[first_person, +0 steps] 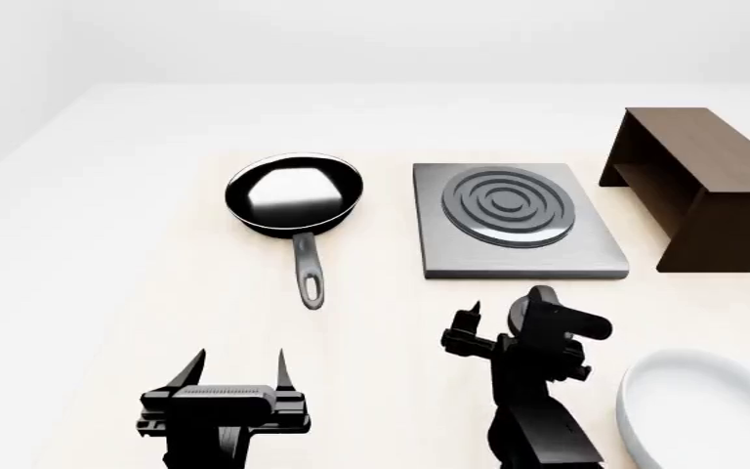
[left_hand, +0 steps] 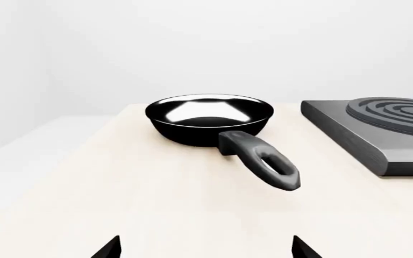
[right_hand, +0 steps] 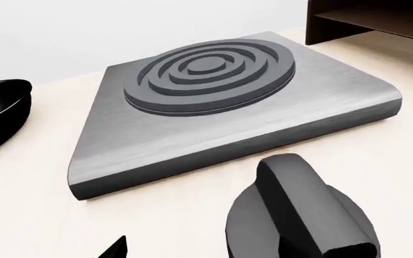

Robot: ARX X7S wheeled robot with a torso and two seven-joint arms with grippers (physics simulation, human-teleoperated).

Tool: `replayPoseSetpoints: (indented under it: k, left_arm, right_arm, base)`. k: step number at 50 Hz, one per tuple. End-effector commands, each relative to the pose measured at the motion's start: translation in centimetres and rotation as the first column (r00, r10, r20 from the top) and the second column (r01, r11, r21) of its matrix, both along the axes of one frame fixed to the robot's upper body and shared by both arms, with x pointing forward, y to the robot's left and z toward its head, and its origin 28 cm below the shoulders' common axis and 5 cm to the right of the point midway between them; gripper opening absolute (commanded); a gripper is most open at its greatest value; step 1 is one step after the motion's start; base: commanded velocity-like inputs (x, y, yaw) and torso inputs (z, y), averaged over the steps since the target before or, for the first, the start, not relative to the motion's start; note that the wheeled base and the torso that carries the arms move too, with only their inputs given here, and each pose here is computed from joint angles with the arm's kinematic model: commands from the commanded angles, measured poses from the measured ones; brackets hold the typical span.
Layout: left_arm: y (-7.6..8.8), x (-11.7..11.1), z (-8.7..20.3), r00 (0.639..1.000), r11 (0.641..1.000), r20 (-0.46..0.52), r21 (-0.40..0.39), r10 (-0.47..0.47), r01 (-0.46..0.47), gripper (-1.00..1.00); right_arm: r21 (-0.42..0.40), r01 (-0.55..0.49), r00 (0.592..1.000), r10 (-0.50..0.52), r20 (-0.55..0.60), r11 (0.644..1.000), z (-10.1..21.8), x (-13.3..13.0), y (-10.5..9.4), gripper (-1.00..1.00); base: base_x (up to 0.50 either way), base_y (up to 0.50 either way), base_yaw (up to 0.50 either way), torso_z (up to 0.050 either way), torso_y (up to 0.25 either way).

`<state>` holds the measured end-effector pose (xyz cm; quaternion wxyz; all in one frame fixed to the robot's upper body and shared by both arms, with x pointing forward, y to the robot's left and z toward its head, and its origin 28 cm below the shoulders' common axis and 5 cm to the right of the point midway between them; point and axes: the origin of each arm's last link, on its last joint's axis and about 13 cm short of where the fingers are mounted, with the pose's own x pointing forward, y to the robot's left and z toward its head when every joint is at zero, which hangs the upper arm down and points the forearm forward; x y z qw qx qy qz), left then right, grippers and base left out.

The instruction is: Turn on the stove.

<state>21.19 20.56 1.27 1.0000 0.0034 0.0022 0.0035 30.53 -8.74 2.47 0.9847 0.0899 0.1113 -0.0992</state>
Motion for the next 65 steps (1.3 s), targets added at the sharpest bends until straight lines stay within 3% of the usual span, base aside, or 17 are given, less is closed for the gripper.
replayPoseSetpoints:
  k: [1, 20, 36, 65]
  left_arm:
    - [0.0, 0.0, 0.0, 1.0, 1.0, 0.0, 0.0, 0.0, 0.0, 1.0]
    - [0.0, 0.0, 0.1, 1.0, 1.0, 0.0, -0.001, 0.001, -0.001, 1.0]
    - [0.0, 0.0, 0.1, 1.0, 1.0, 0.0, 0.001, 0.0, 0.0, 1.0]
    - [0.0, 0.0, 0.0, 1.0, 1.0, 0.0, 0.004, -0.001, 0.001, 1.0]
  right_arm:
    - [0.008, 0.015, 1.0, -0.015, -0.025, 1.0, -0.1, 0.7, 0.0, 1.0]
    - [0.015, 0.031, 0.998, -0.031, -0.051, 0.999, -0.3, 1.4, -0.1, 1.0]
    - [0.107, 0.209, 0.977, -0.211, 0.01, 0.972, 0.2, 1.7, -0.8, 1.0]
    - [0.092, 0.186, 0.982, -0.187, 0.007, 0.978, -0.2, 1.3, -0.4, 1.0]
  base:
    - [0.0, 0.0, 0.0, 0.0, 0.0]
    - [0.0, 0.0, 0.0, 0.0, 0.0]
    - [0.0, 0.0, 0.0, 0.0, 0.0]
    - [0.0, 0.0, 0.0, 0.0, 0.0]
